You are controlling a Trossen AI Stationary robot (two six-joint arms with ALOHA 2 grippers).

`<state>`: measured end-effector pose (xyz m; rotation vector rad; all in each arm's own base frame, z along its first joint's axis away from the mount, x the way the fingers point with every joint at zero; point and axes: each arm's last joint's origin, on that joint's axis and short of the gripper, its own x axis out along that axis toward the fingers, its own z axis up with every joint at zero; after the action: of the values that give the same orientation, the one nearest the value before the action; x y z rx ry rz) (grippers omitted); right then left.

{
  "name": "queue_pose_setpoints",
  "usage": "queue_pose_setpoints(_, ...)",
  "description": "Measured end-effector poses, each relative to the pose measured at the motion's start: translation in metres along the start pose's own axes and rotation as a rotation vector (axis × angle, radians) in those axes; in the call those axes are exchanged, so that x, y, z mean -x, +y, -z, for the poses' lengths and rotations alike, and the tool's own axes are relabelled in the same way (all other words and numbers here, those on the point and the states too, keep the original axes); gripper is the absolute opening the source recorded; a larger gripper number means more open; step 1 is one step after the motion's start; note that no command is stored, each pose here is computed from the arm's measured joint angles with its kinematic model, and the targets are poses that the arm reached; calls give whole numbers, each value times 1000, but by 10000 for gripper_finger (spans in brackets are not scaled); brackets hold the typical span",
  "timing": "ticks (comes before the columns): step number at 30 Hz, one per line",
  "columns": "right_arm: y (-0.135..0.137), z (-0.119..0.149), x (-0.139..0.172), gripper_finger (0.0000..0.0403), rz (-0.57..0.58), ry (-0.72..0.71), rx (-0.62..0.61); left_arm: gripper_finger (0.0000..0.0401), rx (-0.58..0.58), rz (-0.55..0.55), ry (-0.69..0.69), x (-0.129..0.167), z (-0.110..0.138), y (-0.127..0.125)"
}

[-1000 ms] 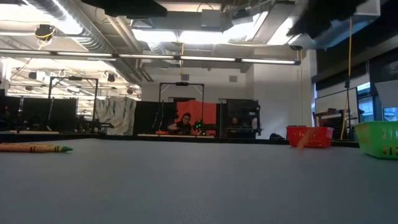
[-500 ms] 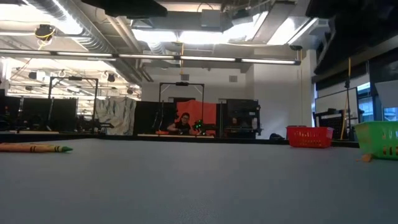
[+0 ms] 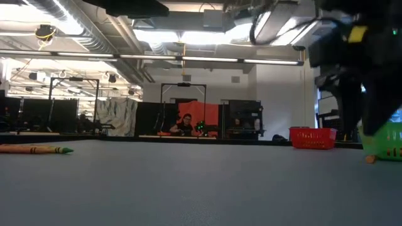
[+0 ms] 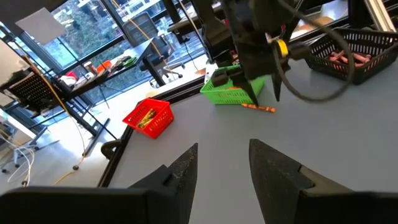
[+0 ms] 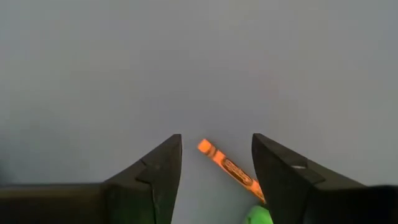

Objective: Sort crayons
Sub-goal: Put the orange crayon into the green bin

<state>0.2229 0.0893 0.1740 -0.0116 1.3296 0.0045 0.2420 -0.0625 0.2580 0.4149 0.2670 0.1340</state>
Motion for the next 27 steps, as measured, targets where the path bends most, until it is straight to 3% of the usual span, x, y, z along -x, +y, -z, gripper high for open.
queue_pose_setpoints(13, 2, 3, -31, 137, 53, 157, 105, 128, 0, 0, 0, 0, 0, 0)
queue_pose_setpoints(24, 2, 1, -36, 14, 56, 159, 200, 128, 0, 0, 0, 0, 0, 0)
queue_pose_setpoints(27, -1, -1, -37, 11, 62, 147, 201, 128, 1, -1, -1, 0, 0, 0)
